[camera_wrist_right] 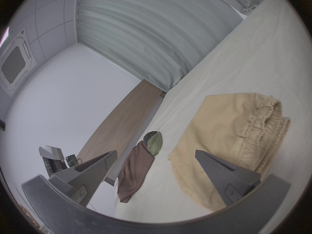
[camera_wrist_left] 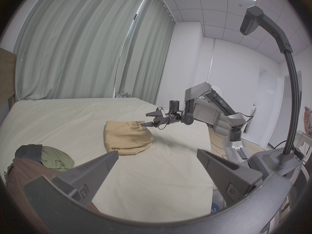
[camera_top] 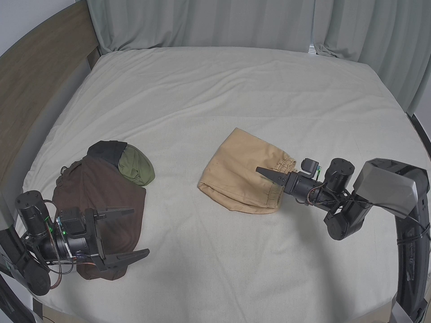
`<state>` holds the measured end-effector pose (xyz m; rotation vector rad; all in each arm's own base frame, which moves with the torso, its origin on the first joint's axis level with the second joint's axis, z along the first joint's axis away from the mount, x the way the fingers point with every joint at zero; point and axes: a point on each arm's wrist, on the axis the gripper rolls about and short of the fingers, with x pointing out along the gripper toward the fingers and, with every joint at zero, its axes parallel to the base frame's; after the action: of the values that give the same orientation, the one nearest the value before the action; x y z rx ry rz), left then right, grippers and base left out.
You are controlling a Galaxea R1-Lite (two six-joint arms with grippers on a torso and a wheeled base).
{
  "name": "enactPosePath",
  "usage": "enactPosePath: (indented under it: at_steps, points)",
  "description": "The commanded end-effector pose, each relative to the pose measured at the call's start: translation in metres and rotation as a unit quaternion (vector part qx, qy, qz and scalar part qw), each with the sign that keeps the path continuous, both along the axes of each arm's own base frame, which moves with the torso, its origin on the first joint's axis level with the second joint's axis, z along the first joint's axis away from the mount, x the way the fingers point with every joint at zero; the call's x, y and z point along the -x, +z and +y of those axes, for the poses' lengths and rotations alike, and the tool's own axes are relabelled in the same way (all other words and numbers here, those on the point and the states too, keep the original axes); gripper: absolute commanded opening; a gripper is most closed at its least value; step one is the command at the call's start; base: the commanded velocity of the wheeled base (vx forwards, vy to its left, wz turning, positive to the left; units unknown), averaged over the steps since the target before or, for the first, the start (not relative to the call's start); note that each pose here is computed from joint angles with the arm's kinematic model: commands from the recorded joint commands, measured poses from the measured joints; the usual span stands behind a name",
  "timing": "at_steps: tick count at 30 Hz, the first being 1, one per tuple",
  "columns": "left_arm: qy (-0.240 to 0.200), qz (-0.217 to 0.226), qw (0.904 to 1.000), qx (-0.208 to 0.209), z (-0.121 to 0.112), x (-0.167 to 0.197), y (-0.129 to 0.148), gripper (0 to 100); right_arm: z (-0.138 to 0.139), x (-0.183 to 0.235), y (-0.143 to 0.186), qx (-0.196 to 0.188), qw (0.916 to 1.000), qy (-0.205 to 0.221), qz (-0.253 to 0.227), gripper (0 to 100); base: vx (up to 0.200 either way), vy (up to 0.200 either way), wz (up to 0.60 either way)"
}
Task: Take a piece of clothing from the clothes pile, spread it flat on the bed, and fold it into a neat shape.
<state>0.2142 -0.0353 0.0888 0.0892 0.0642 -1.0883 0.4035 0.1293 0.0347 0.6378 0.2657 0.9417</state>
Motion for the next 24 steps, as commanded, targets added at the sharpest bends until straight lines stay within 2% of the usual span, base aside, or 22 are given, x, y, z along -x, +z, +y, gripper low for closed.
enactPosePath:
  at_steps: [1,4,13,16,18,19,20,21,24]
  points:
    - [-0.006,0.001,1.0,0.0,-0.002,0.0,-0.001,100,-0.008,-0.014,-0.038,0.008,0.9995,-0.013,0.027,100,0.0,0.0,0.0]
    - [-0.008,-0.001,1.0,0.001,-0.003,0.001,0.0,100,-0.013,-0.017,-0.051,0.01,0.999,-0.021,0.037,100,0.0,0.0,0.0]
    - [-0.011,-0.002,0.9999,0.001,-0.003,0.001,0.001,100,-0.024,-0.016,-0.048,0.011,0.9987,-0.033,0.037,100,0.0,0.0,0.0]
    - [-0.017,-0.009,0.9998,0.003,-0.006,0.001,0.004,100,-0.03,-0.006,-0.019,0.009,0.9991,-0.038,0.018,100,0.0,0.0,0.0]
    - [-0.017,-0.009,0.9998,0.003,-0.006,0.001,0.004,100,-0.03,-0.006,-0.019,0.009,0.9991,-0.038,0.018,100,0.0,0.0,0.0]
    - [-0.032,-0.025,0.9991,0.008,-0.013,0.002,0.012,100,-0.034,0.014,0.024,0.008,0.9991,-0.038,-0.017,100,0.0,0.0,0.0]
    - [-0.032,-0.025,0.9991,0.008,-0.013,0.002,0.012,100,-0.034,0.014,0.024,0.008,0.9991,-0.038,-0.017,100,0.0,0.0,0.0]
    - [-0.044,-0.035,0.9983,0.016,-0.018,0.005,0.021,100,-0.038,0.035,0.056,0.01,0.9982,-0.039,-0.044,100,0.0,0.0,0.0]
    - [-0.064,-0.033,0.9968,0.034,-0.026,0.013,0.033,100,-0.045,0.07,0.094,0.019,0.995,-0.042,-0.089,100,0.0,0.0,0.0]
